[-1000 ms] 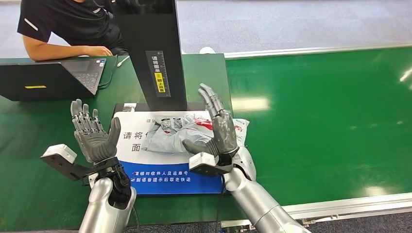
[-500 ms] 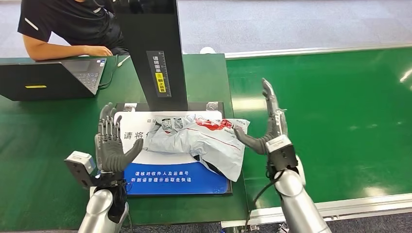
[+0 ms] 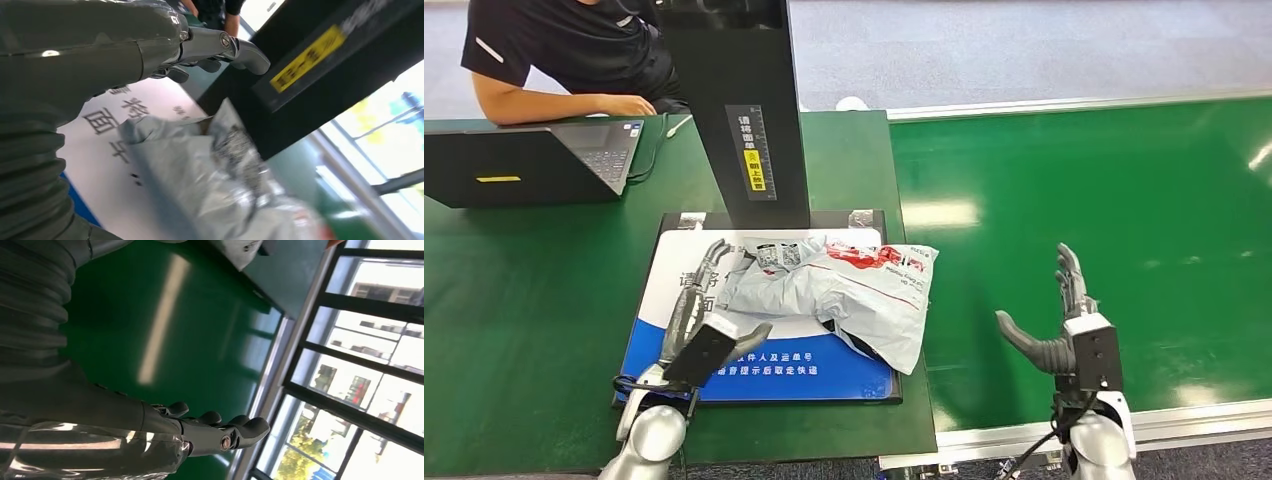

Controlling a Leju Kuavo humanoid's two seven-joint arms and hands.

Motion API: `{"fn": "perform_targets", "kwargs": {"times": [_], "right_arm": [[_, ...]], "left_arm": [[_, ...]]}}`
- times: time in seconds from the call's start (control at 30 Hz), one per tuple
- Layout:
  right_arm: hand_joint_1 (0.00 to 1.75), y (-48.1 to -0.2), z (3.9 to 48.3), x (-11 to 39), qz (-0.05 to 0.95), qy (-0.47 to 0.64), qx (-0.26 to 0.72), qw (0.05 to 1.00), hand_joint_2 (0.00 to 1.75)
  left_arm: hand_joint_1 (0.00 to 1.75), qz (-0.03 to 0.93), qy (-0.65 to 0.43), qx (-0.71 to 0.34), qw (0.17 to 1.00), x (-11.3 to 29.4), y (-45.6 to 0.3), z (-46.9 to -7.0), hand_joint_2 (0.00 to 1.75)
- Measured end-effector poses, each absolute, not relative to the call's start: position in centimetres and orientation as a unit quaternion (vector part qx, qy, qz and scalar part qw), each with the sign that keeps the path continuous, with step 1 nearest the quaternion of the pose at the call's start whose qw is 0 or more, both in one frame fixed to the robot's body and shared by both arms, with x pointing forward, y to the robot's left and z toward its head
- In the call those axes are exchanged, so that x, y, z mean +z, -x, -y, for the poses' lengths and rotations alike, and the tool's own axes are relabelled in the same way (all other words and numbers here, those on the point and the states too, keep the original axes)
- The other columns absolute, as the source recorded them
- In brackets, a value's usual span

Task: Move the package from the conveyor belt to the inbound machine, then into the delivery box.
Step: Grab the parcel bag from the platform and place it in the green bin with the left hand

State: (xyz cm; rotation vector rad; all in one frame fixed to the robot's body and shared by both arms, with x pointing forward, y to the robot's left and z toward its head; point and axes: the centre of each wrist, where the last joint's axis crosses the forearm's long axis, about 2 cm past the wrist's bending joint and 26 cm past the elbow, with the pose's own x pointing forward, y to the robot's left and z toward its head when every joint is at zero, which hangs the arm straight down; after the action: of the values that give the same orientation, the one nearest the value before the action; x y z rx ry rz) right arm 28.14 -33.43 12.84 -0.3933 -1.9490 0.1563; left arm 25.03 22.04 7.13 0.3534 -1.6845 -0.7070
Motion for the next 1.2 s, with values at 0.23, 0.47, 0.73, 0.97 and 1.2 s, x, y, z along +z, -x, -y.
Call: {"fn": "perform_targets", "kwargs": {"times": [0.23, 0.47, 0.73, 0.97, 1.2], "right_arm": [[0.00, -25.1, 34.5, 10.5, 0.789, 0.179, 0.043, 0.586, 1.75], [0.00, -23.4, 34.0, 10.0, 0.781, 0.177, 0.016, 0.598, 1.75], [0.00, -23.0, 33.8, 10.0, 0.781, 0.170, 0.004, 0.601, 1.75], [0.00, -22.9, 33.5, 10.3, 0.785, 0.157, -0.005, 0.599, 1.75], [0.00, -22.8, 33.6, 10.2, 0.786, 0.152, -0.017, 0.598, 1.75]], "left_arm": [[0.00, 0.641, -0.278, -0.383, 0.605, 6.3, -25.4, -21.7, 1.75], [0.00, 0.607, -0.343, -0.428, 0.576, 6.1, -26.7, -21.7, 1.75], [0.00, 0.579, -0.388, -0.468, 0.543, 6.2, -27.6, -20.8, 1.75], [0.84, 0.660, -0.372, -0.446, 0.477, 7.3, -28.7, -18.2, 1.75], [1.75, 0.709, -0.312, -0.432, 0.463, 7.1, -28.5, -16.9, 1.75]]}}
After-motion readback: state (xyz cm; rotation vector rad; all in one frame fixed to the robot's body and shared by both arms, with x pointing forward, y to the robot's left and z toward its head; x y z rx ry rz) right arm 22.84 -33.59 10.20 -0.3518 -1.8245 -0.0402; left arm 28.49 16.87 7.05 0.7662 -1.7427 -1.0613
